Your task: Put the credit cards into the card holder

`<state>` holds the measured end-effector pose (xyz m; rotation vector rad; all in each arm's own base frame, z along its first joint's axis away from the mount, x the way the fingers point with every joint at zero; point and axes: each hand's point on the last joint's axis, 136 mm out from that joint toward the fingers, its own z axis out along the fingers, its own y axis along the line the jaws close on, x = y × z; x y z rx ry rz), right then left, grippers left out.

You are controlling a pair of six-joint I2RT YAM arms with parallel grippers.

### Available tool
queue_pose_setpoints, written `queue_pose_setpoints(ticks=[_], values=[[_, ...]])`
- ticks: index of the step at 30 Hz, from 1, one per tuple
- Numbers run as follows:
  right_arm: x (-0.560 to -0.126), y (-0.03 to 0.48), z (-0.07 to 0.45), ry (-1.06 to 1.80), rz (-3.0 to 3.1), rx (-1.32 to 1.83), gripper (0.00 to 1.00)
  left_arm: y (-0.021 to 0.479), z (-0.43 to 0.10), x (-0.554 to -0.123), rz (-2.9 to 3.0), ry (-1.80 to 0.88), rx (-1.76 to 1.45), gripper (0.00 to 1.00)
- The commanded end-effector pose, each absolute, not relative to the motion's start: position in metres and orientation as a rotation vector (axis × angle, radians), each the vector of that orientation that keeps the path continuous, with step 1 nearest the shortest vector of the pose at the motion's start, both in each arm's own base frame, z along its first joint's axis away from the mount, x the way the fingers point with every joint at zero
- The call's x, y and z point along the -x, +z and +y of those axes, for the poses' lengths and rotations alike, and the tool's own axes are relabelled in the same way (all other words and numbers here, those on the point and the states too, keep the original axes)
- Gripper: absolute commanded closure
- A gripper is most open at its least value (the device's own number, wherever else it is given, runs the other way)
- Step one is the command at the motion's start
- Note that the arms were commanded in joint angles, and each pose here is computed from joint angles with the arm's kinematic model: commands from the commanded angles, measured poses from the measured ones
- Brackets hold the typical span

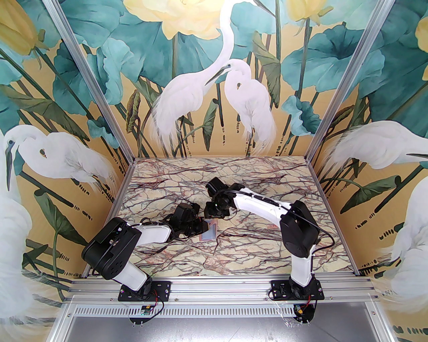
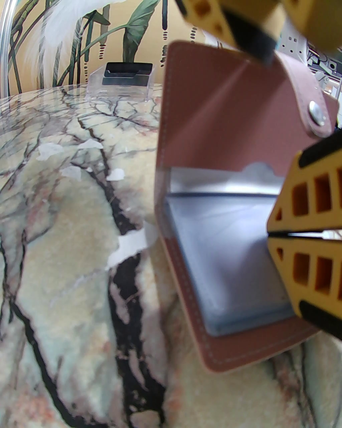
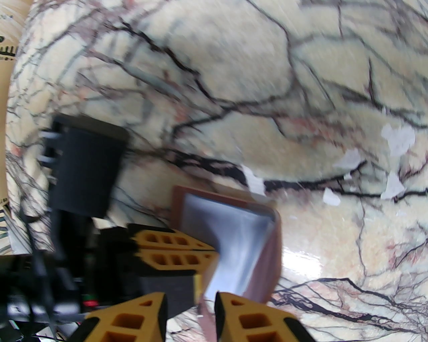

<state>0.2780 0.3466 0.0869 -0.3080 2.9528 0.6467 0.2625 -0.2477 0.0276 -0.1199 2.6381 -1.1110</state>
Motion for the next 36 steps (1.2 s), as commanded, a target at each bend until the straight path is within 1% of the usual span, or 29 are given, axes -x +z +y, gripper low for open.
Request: queue_pose_setpoints(ticks=[1,5,10,18,28,36], values=[[-0.26,0.068,0.327,0.576,3.018,0.315,0.68,0.016,-0.24,-0.253,2.676,-1.069,0.127,0.88],[-0.243,0.054,0.311,0.532,3.065,0.36,0.67,0.015,-0.24,-0.252,2.68,-1.066,0.132,0.88],[-0.232,0.039,0.289,0.426,3.113,0.396,0.67,0.014,-0.239,-0.252,2.681,-1.064,0.133,0.88],[-0.236,0.03,0.266,0.271,3.114,0.359,0.67,0.013,-0.239,-0.251,2.685,-1.063,0.138,0.88],[-0.247,0.017,0.268,0.389,3.119,0.238,0.69,0.018,-0.237,-0.249,2.676,-1.066,0.137,0.87],[-0.251,0.013,0.268,0.4,3.101,0.192,0.73,0.037,-0.237,-0.251,2.647,-1.066,0.119,0.83]])
